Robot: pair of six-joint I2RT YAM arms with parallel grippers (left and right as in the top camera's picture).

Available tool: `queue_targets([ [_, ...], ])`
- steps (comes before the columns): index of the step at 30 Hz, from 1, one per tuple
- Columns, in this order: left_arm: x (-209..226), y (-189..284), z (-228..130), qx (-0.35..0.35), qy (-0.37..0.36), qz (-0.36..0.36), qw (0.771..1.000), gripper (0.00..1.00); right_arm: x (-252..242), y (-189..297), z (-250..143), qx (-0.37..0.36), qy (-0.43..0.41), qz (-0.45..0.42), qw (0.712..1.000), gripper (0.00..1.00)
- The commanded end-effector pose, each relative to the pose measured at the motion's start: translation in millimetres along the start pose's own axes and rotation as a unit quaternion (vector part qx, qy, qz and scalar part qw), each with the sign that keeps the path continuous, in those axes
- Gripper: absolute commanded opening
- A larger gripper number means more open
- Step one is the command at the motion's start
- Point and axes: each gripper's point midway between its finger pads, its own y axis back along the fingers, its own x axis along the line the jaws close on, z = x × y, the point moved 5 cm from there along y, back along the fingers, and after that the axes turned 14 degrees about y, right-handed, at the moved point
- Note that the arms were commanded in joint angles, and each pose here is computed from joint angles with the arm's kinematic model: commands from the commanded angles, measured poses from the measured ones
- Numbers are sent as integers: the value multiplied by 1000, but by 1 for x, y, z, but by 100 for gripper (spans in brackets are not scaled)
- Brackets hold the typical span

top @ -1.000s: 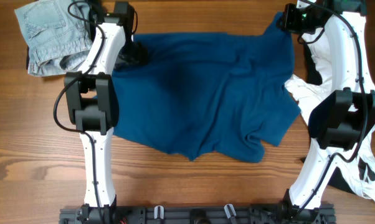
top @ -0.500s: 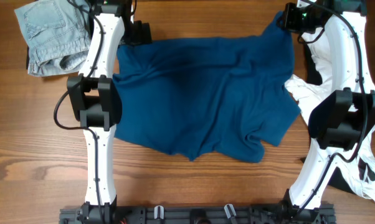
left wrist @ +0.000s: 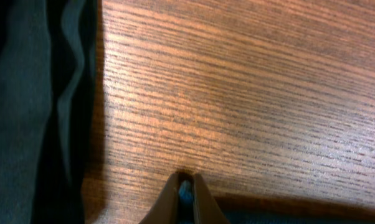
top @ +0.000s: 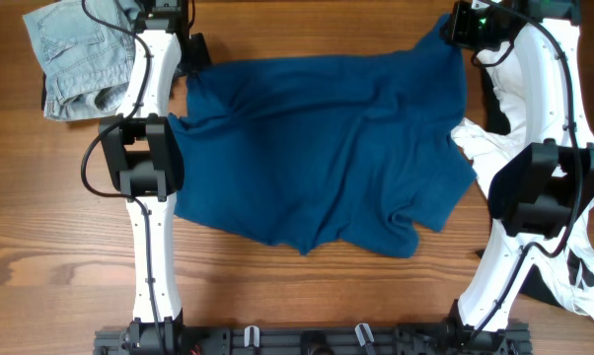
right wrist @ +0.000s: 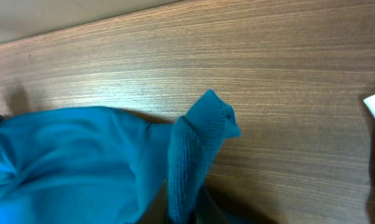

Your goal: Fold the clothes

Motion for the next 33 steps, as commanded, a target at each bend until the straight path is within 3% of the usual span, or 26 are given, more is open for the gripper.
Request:
queue_targets([
  [1,7,-5,-1,-2,4,24,1000,4,-8,-8,1,-2,-1,-22,1000,4],
  [3,8,34,39,-85,21,15,996,4,-26,-3,26,-64,28,-72,995,4],
  [5,7,100,82,-171,43,-26,984,4,-31,11,61,-154,55,-65,984,4],
  [7,8,168,109,-240,58,-62,967,4,-25,32,81,-194,71,-59,977,4],
  [10,8,268,124,-326,69,-110,937,4,-17,73,97,-217,99,-73,968,4],
  [13,15,313,111,-334,68,-115,933,4,-4,101,83,-193,123,-34,973,4],
  [19,43,288,54,-188,38,-26,981,4,8,93,17,-41,102,29,993,5],
  [20,49,283,42,-156,35,-8,987,4,10,92,6,-14,90,39,995,9],
  [22,59,275,26,-111,33,19,993,4,15,89,-13,31,78,57,995,14],
  [25,70,251,12,-60,31,48,997,4,23,72,-32,76,84,75,991,4],
  [33,86,177,-20,34,23,100,994,4,47,7,-85,173,75,120,975,4],
])
